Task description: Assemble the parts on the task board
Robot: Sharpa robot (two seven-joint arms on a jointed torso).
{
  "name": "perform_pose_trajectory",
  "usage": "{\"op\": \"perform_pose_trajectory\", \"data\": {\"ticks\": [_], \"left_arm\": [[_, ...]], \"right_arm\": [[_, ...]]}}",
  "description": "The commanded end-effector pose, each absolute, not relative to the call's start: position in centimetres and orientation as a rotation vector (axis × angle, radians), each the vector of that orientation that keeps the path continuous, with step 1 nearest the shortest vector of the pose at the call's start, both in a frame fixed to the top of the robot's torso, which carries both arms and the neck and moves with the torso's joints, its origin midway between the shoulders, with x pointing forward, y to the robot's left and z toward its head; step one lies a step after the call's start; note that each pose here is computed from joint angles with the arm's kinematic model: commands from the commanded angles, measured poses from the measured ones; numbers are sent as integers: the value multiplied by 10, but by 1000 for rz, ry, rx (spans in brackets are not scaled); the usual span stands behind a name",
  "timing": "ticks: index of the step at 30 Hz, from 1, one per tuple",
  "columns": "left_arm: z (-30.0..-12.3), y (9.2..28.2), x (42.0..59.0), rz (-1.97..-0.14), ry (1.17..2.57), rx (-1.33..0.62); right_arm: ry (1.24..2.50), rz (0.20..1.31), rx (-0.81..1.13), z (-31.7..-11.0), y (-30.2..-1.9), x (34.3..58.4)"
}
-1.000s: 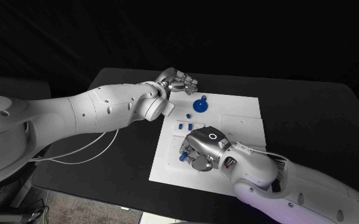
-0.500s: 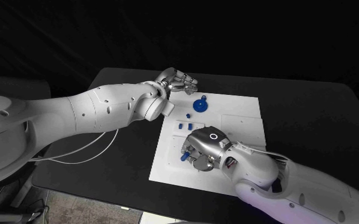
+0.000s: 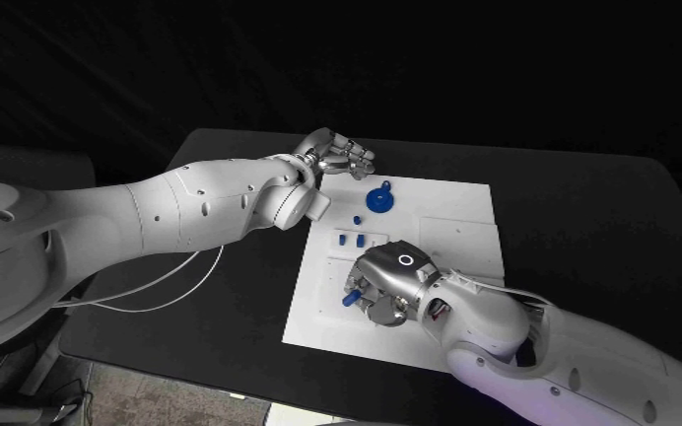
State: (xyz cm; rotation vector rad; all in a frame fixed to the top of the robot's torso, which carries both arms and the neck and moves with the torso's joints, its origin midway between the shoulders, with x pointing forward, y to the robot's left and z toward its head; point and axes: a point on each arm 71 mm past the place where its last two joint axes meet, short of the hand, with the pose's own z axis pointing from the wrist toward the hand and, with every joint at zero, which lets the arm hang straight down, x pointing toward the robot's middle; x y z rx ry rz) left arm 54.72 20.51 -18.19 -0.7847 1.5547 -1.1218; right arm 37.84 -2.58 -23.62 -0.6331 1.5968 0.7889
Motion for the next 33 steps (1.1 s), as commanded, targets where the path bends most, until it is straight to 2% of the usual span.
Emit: {"op": "perform_pose_trajectory", "data": {"ticks": [1,14,33], "left_arm": [[-181,202,547,-1143,1559,-779],[-181,200,547,-1147,1562,-778],[-181,201,547,-1146,1564,-779]], "right_arm": [[1620,759,-662,-240,-25,379],[1646,750,-684,-243,-17,379],[1651,800,-642,-245,-15,379]]}}
